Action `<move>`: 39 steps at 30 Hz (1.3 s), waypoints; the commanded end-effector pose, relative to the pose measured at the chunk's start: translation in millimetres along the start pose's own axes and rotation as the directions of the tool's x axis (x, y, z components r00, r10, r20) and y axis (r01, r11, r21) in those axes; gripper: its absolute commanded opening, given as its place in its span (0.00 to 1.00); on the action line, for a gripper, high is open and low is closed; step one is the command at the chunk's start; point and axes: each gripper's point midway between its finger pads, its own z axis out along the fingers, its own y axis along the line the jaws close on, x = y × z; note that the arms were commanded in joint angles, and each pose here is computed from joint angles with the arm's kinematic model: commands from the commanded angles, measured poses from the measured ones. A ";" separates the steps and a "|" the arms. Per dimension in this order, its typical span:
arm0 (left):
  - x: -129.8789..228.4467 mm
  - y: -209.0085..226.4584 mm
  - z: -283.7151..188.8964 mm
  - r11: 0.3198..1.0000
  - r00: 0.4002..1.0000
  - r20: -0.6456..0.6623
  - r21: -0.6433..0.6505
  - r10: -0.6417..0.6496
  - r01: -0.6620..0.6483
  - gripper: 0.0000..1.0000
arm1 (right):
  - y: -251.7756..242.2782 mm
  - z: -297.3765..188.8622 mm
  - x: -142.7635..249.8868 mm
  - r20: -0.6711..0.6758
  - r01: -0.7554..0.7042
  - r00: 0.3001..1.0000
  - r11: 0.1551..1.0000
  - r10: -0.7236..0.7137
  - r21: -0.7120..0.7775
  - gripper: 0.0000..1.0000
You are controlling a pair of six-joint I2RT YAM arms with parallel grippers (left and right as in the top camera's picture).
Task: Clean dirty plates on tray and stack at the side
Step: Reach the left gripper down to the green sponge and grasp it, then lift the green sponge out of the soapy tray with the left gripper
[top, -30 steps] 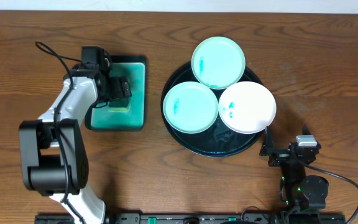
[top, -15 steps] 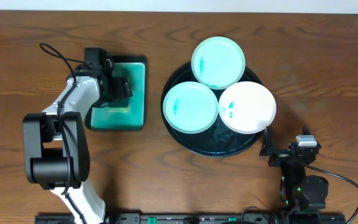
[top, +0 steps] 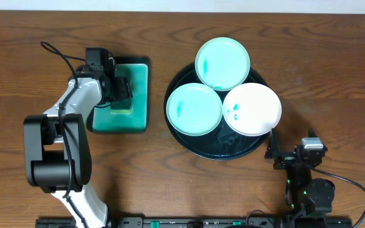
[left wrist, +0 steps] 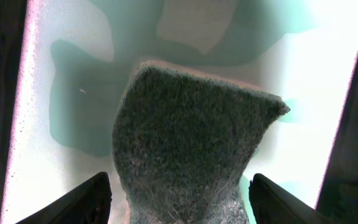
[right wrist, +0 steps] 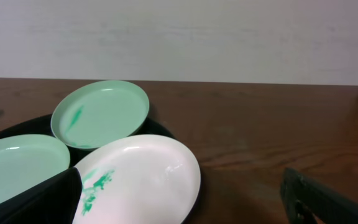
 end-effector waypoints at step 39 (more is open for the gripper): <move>23.8 6.1 11.9 1.000 0.998 -0.067 -0.007 -0.004 0.003 0.66 | -4.3 0.0 1.5 -0.004 -0.015 1.000 1.000 0.015 0.019 0.99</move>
